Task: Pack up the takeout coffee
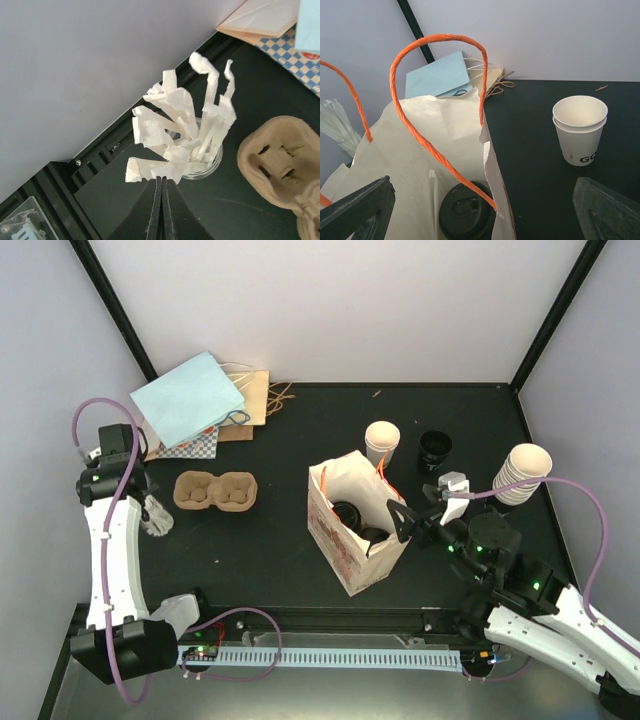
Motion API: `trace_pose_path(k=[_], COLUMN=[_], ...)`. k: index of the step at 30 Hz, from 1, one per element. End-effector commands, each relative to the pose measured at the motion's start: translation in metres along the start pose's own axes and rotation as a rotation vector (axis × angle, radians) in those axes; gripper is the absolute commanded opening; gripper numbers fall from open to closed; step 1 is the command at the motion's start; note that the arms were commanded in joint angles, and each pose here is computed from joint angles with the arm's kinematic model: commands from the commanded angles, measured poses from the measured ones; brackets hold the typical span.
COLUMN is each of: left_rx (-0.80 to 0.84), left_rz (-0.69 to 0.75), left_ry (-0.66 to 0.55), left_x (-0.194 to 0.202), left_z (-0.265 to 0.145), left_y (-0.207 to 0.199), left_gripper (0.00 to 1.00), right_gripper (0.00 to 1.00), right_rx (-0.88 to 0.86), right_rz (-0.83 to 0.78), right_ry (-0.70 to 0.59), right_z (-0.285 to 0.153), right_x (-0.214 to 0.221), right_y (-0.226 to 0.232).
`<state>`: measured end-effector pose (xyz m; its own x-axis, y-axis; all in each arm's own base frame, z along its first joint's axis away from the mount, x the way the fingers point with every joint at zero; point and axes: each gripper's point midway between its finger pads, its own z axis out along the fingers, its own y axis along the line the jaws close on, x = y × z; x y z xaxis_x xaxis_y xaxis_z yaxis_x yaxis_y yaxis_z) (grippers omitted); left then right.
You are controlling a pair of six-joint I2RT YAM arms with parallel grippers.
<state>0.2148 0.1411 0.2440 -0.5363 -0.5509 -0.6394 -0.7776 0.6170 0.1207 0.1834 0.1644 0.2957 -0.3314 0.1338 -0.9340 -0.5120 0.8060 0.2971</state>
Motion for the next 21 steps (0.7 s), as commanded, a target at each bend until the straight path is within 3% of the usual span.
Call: trace_pose_path(k=[1,12,21], left_rx=[0.058,0.282,0.443], left_rz=[-0.018,-0.085,-0.189], left_ry=[-0.001,-0.065,-0.222], left_x=[-0.011,-0.025,-0.035], left_z=[-0.024,-0.084,-0.141], left_y=[-0.001,-0.009,0.002], left_gripper=[0.02,0.02,0.02], right_gripper=[1.00,1.00,1.00], right_rx=[0.002,-0.005,-0.020], right_rz=[0.001,0.002,-0.004], right_ry=[-0.021,-0.016,0.020], right_z=[0.000,0.000,0.006], right_x=[-0.005,-0.004,0.003], right_y=[0.001,0.002,0.006])
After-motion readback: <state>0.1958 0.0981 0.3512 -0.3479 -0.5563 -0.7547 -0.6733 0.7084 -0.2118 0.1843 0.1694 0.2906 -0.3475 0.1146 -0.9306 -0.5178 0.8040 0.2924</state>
